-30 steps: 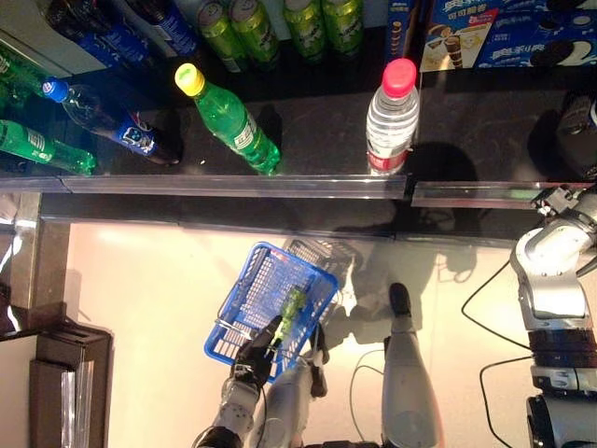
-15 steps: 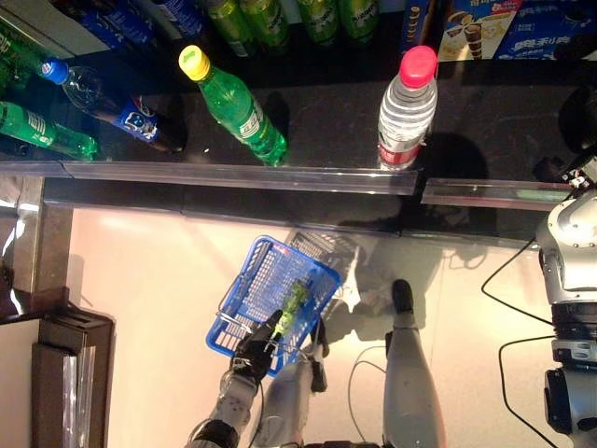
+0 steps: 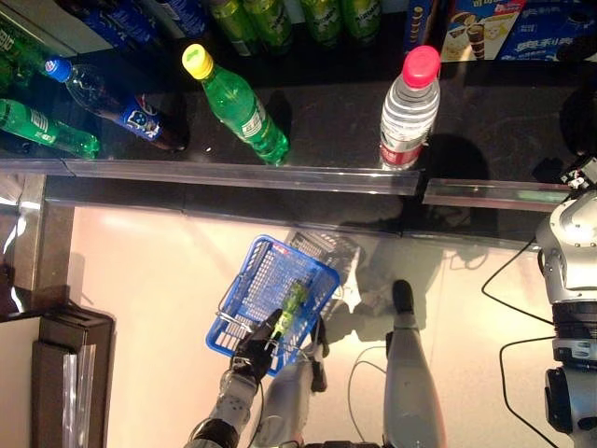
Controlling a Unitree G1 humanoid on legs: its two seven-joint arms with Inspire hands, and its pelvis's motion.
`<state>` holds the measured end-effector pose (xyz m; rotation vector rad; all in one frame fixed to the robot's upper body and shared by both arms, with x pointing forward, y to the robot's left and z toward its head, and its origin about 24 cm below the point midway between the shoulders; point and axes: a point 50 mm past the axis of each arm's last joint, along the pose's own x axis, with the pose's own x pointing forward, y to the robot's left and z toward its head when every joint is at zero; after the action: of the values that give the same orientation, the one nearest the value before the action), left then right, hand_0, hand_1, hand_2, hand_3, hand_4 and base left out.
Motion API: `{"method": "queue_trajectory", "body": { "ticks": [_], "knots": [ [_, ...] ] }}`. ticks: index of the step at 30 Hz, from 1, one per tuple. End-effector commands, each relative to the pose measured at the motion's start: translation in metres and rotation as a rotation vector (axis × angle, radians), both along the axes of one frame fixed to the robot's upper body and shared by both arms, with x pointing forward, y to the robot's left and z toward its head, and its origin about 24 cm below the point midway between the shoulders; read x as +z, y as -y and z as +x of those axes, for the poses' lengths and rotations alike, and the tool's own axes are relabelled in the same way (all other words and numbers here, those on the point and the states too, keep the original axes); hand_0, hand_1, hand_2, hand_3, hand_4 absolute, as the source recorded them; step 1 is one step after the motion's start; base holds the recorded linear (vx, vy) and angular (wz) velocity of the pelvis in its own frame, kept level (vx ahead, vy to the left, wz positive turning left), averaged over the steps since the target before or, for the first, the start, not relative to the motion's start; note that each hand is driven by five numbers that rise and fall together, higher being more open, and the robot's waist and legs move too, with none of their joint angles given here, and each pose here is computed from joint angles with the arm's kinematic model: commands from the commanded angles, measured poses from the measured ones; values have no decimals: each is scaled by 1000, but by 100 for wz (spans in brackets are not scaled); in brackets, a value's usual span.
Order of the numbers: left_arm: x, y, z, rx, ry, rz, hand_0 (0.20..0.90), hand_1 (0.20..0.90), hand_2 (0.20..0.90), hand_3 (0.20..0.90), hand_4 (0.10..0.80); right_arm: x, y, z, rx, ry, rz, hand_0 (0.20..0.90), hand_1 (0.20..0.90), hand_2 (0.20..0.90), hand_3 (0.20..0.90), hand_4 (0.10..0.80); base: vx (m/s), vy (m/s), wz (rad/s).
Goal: Pick up the drink and place into the basket.
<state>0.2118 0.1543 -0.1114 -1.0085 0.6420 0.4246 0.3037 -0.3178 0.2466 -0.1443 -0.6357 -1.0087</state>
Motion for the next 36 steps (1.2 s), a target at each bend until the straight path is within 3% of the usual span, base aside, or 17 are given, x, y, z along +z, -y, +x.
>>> {"method": "queue_trajectory", "body": {
  "ticks": [1,11,20,25,36],
  "knots": [
    [2,-41,-14,97,59,55,300,300,300,200,100,56,11,-25,-41,233,-88,300,300,300,200,100,0,0,0],
    [2,-50,-16,142,65,53,300,300,300,200,100,44,12,-36,-44,257,-98,300,300,300,200,100,-16,19,7],
    [5,-60,-20,183,104,96,300,300,300,200,100,36,-11,-63,16,352,-215,300,300,300,200,100,4,24,2],
    [8,-64,-24,222,134,86,300,300,300,200,100,30,-26,-72,99,381,-278,300,300,300,200,100,2,65,-4],
    [17,-73,-26,282,213,103,300,300,300,200,100,5,-63,-84,473,339,-350,300,300,300,200,100,41,44,-3]
  ]
}}
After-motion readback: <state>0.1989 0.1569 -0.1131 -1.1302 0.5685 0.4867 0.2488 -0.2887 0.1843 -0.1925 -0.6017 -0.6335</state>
